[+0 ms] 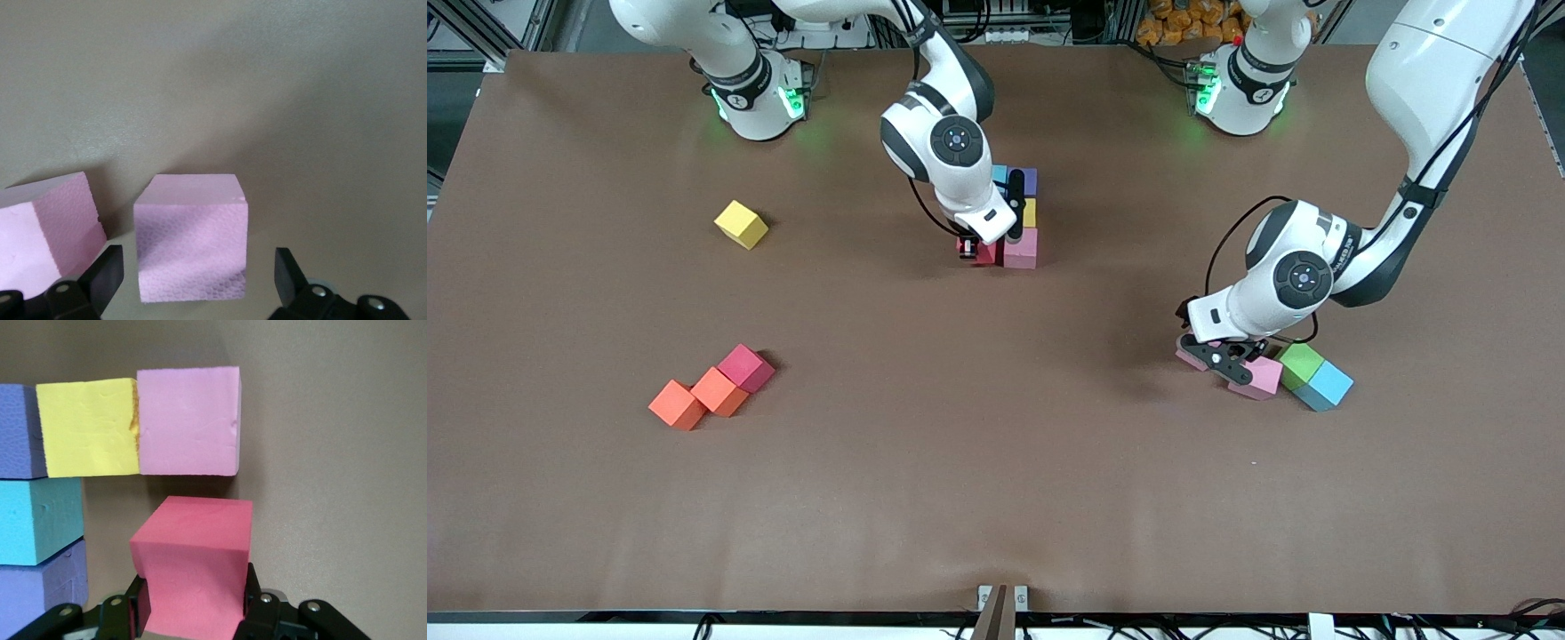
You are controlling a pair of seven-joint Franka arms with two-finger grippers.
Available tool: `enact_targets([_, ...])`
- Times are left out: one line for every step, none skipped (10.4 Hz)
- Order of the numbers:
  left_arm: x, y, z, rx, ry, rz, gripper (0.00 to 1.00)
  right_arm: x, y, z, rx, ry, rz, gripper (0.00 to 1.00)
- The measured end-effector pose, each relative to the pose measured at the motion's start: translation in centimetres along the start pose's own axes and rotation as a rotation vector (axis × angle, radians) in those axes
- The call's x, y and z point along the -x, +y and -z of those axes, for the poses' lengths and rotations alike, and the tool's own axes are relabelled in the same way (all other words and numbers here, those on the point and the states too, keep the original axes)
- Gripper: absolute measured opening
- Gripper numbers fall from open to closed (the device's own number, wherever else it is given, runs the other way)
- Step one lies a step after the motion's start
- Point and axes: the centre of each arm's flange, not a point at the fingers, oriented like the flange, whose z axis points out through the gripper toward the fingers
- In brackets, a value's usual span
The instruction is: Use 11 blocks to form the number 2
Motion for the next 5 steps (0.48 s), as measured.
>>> enact_targets([-0.1, 0.3, -0.2, 0.003, -0.003, -0.004, 1.00, 0.0, 0.0, -0.5, -0.004, -0.007, -0.025, 0.56])
enact_targets([-0.1, 0.3, -0.6, 0.008, -0.008, -0.005, 1.00, -0.1, 0.0, -0.7, -0.011, -0.017, -0.045, 0.56])
enact_targets([0.0, 0.1, -1.0, 0.011, -0.011, 0.000, 1.00, -0.3, -0.1, -0.7, -0.029, -0.038, -0.065, 0.56])
enact_targets([0.1, -0.3, -1.3, 0.010, -0.013, 0.007, 1.00, -0.8, -0.3, -0.4, -0.045, -0.057, -0.082, 0.56])
enact_targets([0.3, -0.8, -1.4, 0.007, -0.015, 0.014, 1.00, -1.3, -0.5, -0.2, -0.047, -0.070, -0.085, 0.56])
